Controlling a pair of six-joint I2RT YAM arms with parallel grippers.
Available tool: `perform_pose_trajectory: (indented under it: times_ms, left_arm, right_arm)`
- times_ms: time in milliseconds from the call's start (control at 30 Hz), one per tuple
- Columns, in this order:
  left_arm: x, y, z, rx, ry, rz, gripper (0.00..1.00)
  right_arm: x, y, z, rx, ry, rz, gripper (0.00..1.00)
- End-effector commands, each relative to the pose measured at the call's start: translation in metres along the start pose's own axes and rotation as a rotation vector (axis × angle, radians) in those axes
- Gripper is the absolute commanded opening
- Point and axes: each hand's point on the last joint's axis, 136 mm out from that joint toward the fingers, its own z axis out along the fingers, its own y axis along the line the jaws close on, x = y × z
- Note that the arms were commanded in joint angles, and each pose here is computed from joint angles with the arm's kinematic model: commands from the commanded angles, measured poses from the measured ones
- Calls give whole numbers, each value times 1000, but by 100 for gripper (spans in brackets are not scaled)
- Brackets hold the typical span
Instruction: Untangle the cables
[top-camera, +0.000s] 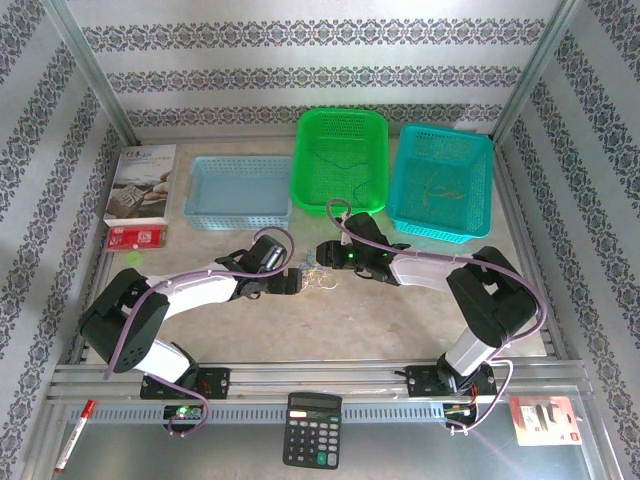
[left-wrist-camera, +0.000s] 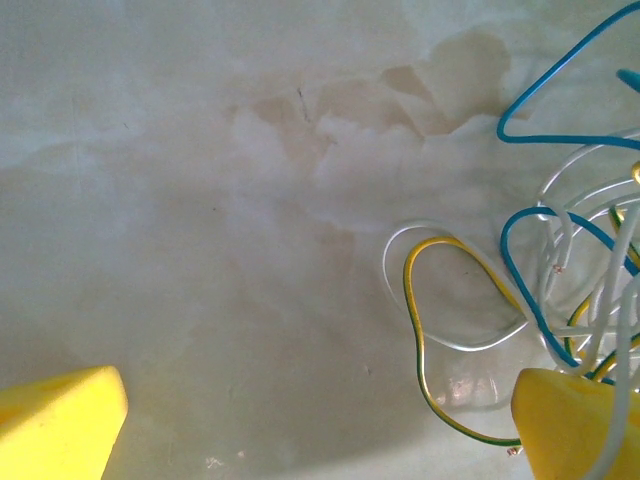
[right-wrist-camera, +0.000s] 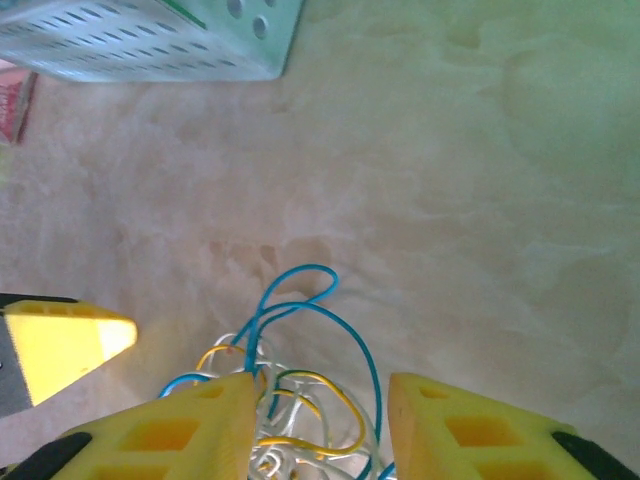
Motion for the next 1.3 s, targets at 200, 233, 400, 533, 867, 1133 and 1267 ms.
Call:
perform_pose_trajectory:
  times_ms: [200, 233, 400, 533, 867, 1133, 1267]
  left_arm:
    - [-3, -4, -3, 20, -29, -10, 100]
    - [-3, -4, -3, 21, -30, -10, 100]
    - [-5, -7, -8, 41, -44, -15, 100]
    - [-12, -11, -19, 62, -72, -17, 100]
    - [-45, -25, -76, 164, -232, 42, 100]
    - [-57, -57, -114, 355, -373, 194, 100]
    - [-56, -69, -115, 431, -396, 231, 100]
  right_arm:
    - [-11, -2, 2, -3, -6, -18, 5]
    - [-12, 0, -1, -10, -9, -22, 0]
    - [-27, 20, -25, -47, -55, -54, 0]
    - [-43, 43, -54, -88, -115, -85, 0]
    - [-69, 102, -109, -197, -201, -179, 0]
    - [-69, 104, -106, -196, -185, -189, 0]
    - [-68, 108, -106, -203, -184, -194, 0]
